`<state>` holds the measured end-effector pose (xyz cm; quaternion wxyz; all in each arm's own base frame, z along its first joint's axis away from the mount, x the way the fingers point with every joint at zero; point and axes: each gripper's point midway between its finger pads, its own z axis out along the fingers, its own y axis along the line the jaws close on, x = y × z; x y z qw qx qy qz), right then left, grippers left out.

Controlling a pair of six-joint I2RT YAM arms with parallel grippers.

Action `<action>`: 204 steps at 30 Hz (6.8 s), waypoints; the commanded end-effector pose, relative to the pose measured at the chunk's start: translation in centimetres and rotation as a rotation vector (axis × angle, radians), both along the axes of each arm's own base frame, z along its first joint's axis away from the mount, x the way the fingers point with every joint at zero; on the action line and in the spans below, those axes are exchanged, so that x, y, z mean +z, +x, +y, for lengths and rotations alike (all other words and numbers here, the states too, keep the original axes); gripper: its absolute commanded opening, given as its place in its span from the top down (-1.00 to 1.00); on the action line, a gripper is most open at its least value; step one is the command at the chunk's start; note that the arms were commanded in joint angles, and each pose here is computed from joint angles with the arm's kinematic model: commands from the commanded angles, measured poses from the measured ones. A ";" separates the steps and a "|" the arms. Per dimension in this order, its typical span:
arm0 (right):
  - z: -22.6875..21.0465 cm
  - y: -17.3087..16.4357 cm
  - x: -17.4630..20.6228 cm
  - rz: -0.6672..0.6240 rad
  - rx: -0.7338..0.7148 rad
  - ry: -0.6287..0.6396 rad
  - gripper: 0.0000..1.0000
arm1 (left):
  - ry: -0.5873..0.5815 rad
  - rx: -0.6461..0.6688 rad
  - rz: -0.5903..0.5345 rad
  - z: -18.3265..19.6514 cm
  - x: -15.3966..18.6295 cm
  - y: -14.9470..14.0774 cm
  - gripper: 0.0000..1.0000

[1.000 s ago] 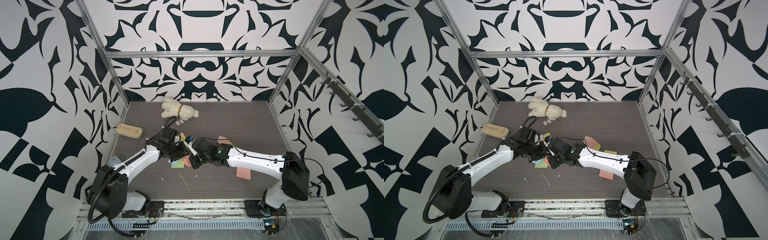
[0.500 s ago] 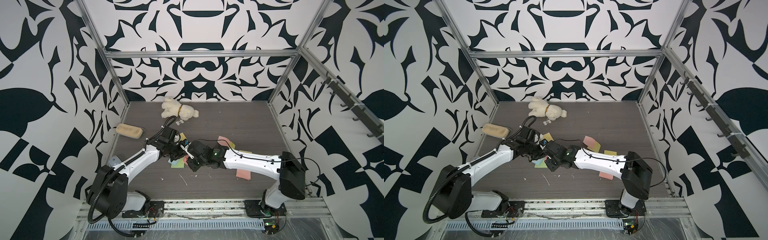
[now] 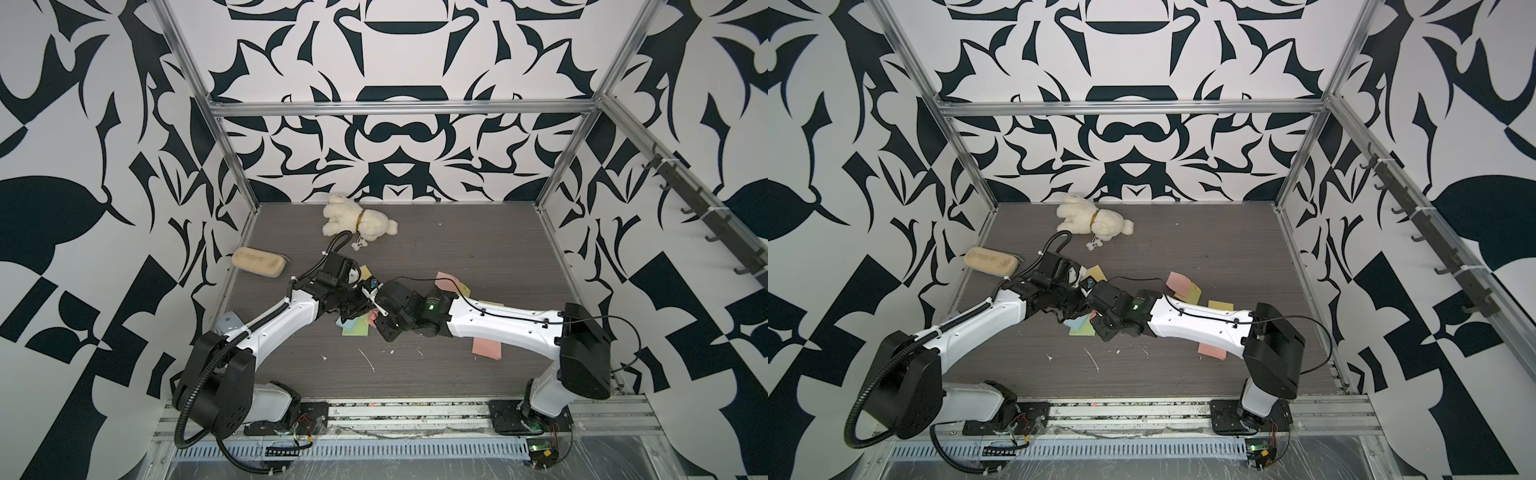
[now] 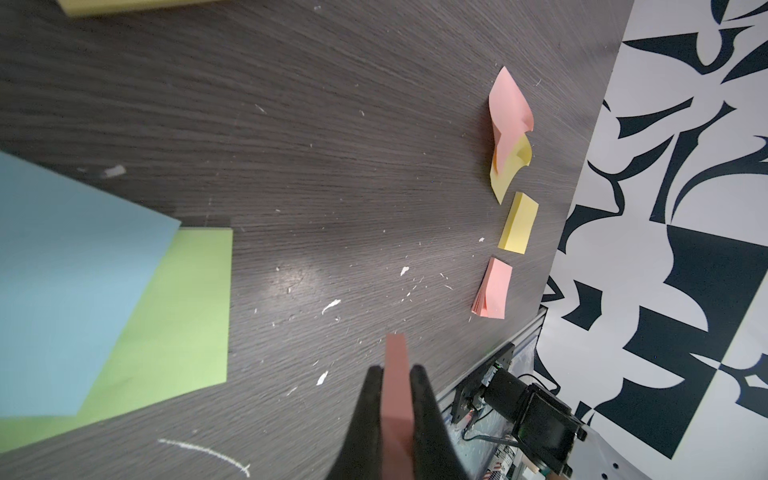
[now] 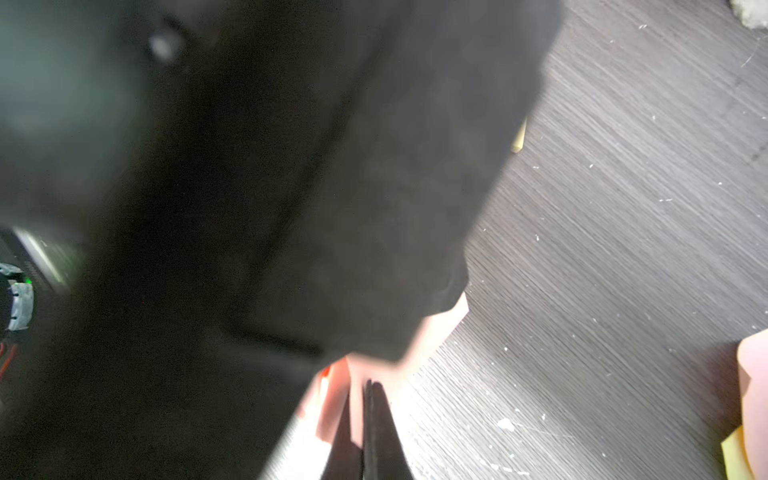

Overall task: Tear off pages from different memo pads
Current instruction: Tear off the paper from the memo pad.

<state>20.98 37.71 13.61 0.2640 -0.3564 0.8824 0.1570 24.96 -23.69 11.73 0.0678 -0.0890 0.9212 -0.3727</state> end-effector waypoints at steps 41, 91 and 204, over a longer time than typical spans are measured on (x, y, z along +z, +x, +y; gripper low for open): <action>-0.3 1.1 3.1 -0.002 0.030 0.055 1.00 | -0.074 -0.036 -0.057 -0.8 1.2 -0.3 1.00; -2.3 1.8 4.3 -0.075 0.028 -0.037 1.00 | -0.126 -0.066 -0.197 -0.7 2.4 -0.3 0.87; -0.7 1.2 9.6 -0.144 0.133 0.063 0.99 | -0.230 -0.156 -0.629 -1.1 6.4 -2.8 1.00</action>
